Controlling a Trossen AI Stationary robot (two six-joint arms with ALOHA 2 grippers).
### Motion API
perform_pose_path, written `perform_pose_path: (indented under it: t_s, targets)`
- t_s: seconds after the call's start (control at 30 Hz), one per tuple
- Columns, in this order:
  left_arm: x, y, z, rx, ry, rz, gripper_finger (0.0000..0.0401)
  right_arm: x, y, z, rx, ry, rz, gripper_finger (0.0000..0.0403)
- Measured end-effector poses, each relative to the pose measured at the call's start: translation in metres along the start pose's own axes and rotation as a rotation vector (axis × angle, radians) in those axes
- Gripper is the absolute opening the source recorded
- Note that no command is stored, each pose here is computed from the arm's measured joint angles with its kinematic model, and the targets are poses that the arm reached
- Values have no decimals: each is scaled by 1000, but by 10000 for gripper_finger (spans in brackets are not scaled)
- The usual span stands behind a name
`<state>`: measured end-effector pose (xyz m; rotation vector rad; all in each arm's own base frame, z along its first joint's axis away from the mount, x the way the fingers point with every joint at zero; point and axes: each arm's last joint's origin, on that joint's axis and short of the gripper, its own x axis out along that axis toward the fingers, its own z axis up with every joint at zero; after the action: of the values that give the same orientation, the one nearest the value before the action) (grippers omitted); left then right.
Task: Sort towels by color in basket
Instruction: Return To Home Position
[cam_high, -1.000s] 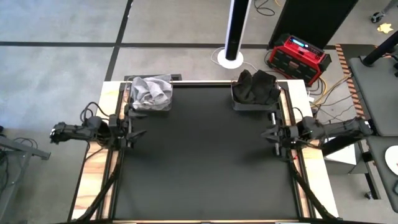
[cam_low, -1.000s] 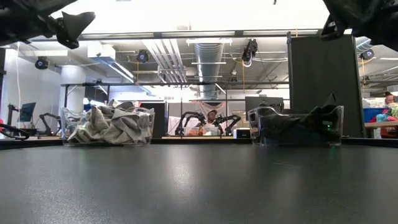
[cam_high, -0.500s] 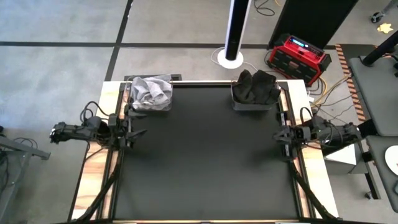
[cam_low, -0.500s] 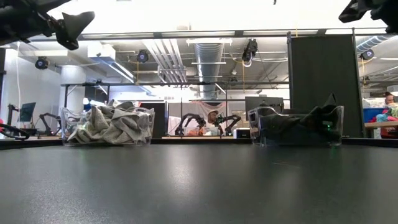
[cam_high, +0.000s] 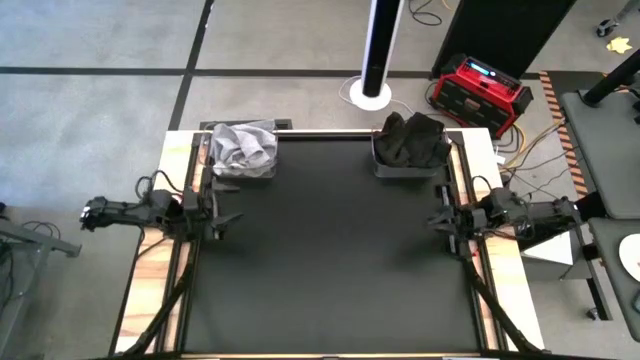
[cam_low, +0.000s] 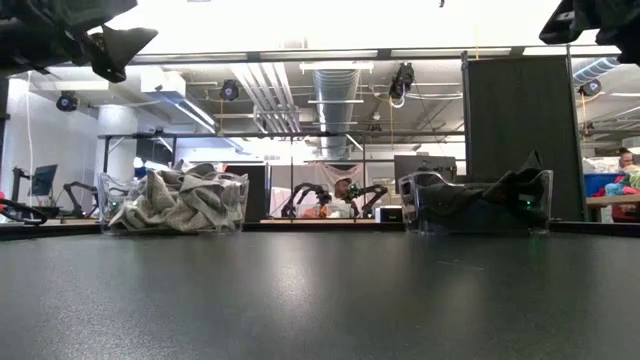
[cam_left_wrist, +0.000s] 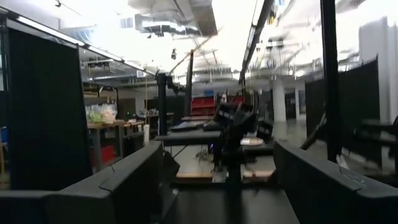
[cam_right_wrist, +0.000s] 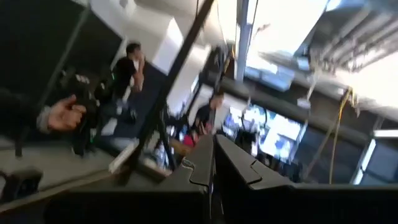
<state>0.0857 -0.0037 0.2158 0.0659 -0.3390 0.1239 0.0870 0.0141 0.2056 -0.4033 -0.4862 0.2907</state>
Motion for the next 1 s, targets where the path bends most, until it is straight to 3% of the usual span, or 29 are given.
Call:
perform_pose_path:
  t_s: [0.23, 0.5, 0.8, 1.0]
  targets:
    - [-2, -3, -29, 82, 113, 1, 291, -1, 2, -13, 13, 152, -43, 9]
    - [-3, -3, -38, -15, 210, 13, 291, -2, 5, -22, 49, 261, -35, 9]
    - [-2, -3, -35, -11, 210, 13, 291, -2, 5, -25, 358, 285, -106, 9]
    - [-2, -3, -36, -10, 213, 12, 291, -2, 5, -25, 450, 282, -119, 9]
